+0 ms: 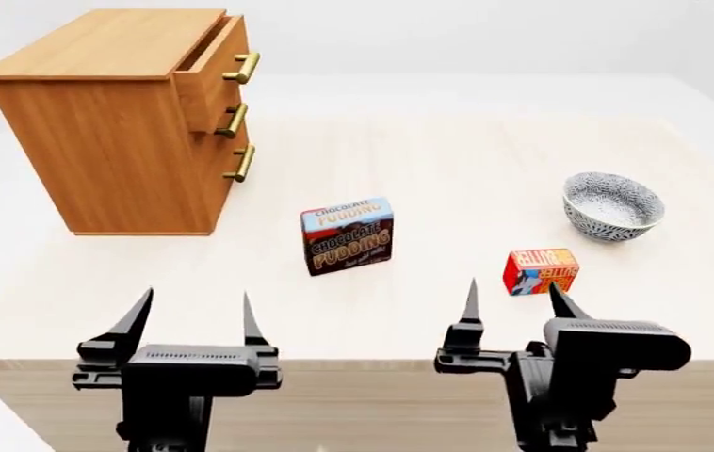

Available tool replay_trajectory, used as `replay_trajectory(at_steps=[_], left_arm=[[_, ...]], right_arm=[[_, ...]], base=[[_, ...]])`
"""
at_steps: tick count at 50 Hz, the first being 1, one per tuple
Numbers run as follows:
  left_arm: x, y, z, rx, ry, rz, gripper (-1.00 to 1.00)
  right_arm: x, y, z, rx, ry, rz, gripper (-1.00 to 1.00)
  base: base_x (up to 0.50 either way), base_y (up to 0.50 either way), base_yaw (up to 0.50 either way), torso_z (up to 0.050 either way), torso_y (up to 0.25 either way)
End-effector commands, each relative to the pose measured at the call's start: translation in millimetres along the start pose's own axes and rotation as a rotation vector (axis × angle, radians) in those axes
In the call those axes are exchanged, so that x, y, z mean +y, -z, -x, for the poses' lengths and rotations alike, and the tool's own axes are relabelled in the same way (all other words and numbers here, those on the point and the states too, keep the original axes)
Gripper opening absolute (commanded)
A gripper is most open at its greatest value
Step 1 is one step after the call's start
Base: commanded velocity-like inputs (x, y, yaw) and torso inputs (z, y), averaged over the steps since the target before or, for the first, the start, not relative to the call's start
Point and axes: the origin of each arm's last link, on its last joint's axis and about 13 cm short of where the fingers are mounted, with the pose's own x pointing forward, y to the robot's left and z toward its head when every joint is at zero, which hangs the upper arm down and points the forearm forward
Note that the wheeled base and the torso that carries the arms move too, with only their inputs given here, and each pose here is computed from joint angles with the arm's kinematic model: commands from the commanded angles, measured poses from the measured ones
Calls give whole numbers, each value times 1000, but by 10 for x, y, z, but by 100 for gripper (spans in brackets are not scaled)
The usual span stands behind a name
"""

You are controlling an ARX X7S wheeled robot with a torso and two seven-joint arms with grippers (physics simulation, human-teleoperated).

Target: Put the butter at the back in the top drawer of the cabinet and close it.

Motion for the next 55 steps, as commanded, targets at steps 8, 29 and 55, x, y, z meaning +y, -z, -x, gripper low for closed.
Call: replay_trajectory(at_steps=[8,29,55], left_arm=[[23,-268,72,-39,9,-7,100],[28,-303,93,-38,10,3,100],[28,-276,117,-31,15,19,100]], right_arm=[[29,-349,195,-52,-37,8,100],[32,-397,226,-49,-34,29,100],[55,-389,245,-46,-38,34,100]], base=[[0,0,0,0,0],[435,0,0,0,0],[500,0,0,0,1]])
